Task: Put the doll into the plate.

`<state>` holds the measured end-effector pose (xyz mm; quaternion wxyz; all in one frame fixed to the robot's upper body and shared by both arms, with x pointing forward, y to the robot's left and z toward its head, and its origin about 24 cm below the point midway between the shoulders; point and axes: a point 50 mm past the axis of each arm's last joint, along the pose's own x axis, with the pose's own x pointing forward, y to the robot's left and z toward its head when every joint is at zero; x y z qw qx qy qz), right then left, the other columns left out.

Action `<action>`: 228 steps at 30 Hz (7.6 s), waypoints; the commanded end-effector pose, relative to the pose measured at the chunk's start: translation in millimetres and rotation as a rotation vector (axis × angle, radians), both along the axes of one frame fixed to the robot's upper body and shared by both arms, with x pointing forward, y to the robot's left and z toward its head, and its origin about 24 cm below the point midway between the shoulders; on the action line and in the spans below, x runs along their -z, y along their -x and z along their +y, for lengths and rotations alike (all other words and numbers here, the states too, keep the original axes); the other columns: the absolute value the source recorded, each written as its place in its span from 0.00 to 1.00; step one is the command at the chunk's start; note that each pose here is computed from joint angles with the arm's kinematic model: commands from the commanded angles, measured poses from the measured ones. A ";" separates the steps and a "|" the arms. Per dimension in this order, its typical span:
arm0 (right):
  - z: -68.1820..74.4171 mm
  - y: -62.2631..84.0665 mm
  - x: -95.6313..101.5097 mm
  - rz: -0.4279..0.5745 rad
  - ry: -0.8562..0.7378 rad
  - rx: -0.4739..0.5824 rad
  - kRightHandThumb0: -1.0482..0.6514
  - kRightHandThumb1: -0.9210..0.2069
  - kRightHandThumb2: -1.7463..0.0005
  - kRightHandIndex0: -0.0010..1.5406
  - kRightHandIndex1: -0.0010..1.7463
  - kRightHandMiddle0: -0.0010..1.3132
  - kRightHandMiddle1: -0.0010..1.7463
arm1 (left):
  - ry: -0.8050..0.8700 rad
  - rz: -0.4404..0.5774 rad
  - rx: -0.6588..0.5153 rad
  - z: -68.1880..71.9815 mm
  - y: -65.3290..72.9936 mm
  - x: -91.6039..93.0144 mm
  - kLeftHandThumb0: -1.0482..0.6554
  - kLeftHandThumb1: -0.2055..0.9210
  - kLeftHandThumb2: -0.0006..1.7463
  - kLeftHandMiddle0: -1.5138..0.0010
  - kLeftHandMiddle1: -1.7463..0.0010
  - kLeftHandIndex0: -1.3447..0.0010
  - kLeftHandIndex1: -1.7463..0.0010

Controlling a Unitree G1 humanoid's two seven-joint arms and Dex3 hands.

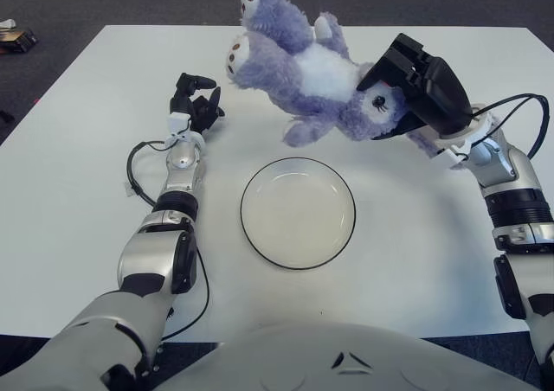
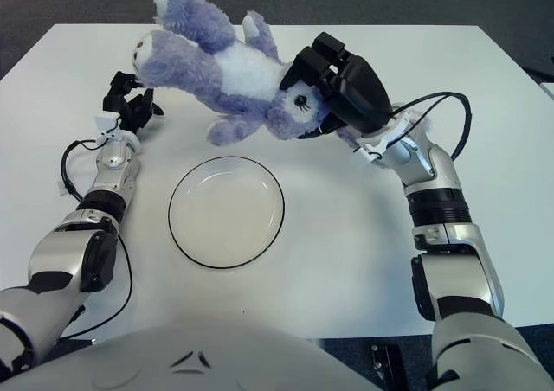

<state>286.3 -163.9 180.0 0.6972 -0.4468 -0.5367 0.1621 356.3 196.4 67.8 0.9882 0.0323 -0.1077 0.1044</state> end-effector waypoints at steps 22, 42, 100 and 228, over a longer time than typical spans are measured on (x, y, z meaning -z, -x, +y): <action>5.1 20.0 15.3 0.234 -0.038 -0.258 0.61 0.47 0.31 0.36 0.95 0.29 1.00 | 0.025 -0.017 0.046 -17.7 -9.8 -10.3 0.41 1.00 0.18 0.43 0.12 0.68 0.13; -0.9 27.5 19.3 0.409 -0.025 -0.342 0.61 0.43 0.37 0.36 0.89 0.30 1.00 | 0.031 -0.021 0.058 -26.8 -11.1 -11.8 0.41 1.00 0.18 0.45 0.11 0.69 0.13; 2.5 55.8 35.5 0.523 0.073 -0.363 0.61 0.36 0.44 0.36 0.83 0.28 1.00 | 0.043 -0.042 0.081 -40.3 -8.3 -10.8 0.41 1.00 0.18 0.46 0.07 0.68 0.13; -47.3 28.1 -31.2 0.709 -0.268 -0.149 0.43 0.00 0.80 0.23 0.01 0.29 0.02 | 0.065 -0.049 0.119 -53.4 -0.3 -2.0 0.41 1.00 0.18 0.44 0.04 0.68 0.13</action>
